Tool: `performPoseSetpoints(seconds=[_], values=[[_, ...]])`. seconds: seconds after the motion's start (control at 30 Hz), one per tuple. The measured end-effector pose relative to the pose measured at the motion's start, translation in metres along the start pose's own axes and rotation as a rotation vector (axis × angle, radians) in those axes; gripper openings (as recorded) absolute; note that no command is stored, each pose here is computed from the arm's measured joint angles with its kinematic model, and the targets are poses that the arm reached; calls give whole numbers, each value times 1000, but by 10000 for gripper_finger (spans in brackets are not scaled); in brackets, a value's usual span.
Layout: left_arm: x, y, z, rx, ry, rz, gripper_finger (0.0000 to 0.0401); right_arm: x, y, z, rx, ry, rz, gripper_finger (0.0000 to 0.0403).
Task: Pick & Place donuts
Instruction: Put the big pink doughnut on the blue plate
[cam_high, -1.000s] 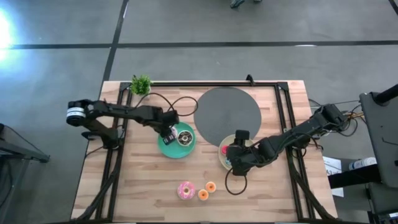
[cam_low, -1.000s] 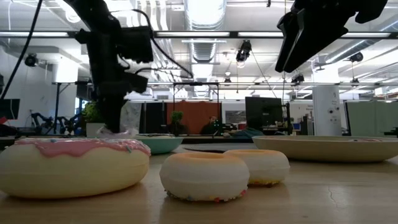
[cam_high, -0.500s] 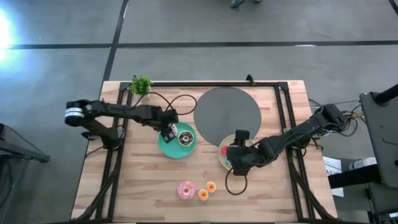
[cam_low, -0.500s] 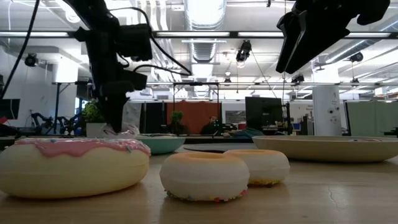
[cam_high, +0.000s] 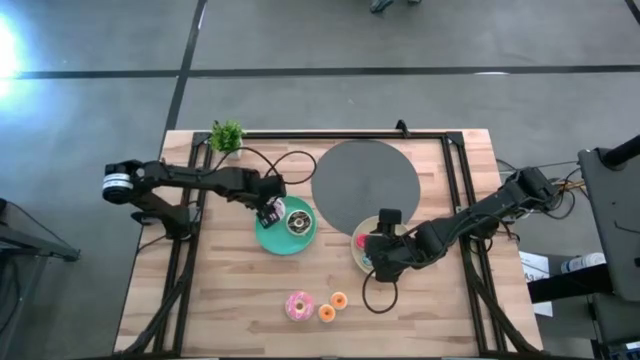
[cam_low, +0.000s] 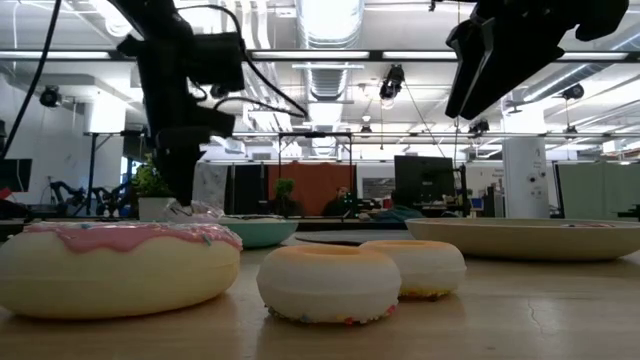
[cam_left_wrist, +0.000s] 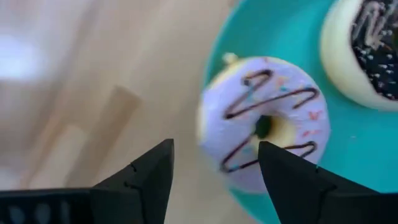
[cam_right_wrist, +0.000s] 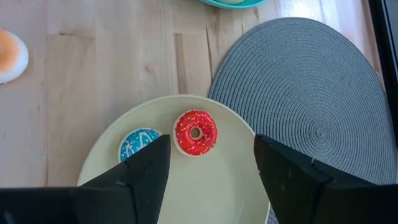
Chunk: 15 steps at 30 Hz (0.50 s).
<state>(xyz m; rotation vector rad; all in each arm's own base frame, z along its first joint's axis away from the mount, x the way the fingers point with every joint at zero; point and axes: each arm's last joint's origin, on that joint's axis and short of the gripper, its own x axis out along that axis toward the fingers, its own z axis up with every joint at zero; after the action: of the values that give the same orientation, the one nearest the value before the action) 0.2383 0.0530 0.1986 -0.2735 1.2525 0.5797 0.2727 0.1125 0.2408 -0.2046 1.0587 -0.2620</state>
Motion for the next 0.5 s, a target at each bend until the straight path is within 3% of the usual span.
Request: performPoseSetpoints(seconds=[0.13,0.23,0.37,0.43,0.5], values=[[-36,5,9,-34,-140,-20,208,0,0,-1,-3,5,-2,224],[-67,-6,10,-20,-250,-185,208,0,-1,-2,-11,19,-8,224],[-91,-55,-9,109,-324,-501,207,0,-1,-3,-20,31,-13,224],[-88,-84,-26,164,-294,-564,204,0,-2,-4,-25,37,-15,224],[-83,-108,-36,148,-262,-597,199,0,-2,-4,-28,37,-14,224]])
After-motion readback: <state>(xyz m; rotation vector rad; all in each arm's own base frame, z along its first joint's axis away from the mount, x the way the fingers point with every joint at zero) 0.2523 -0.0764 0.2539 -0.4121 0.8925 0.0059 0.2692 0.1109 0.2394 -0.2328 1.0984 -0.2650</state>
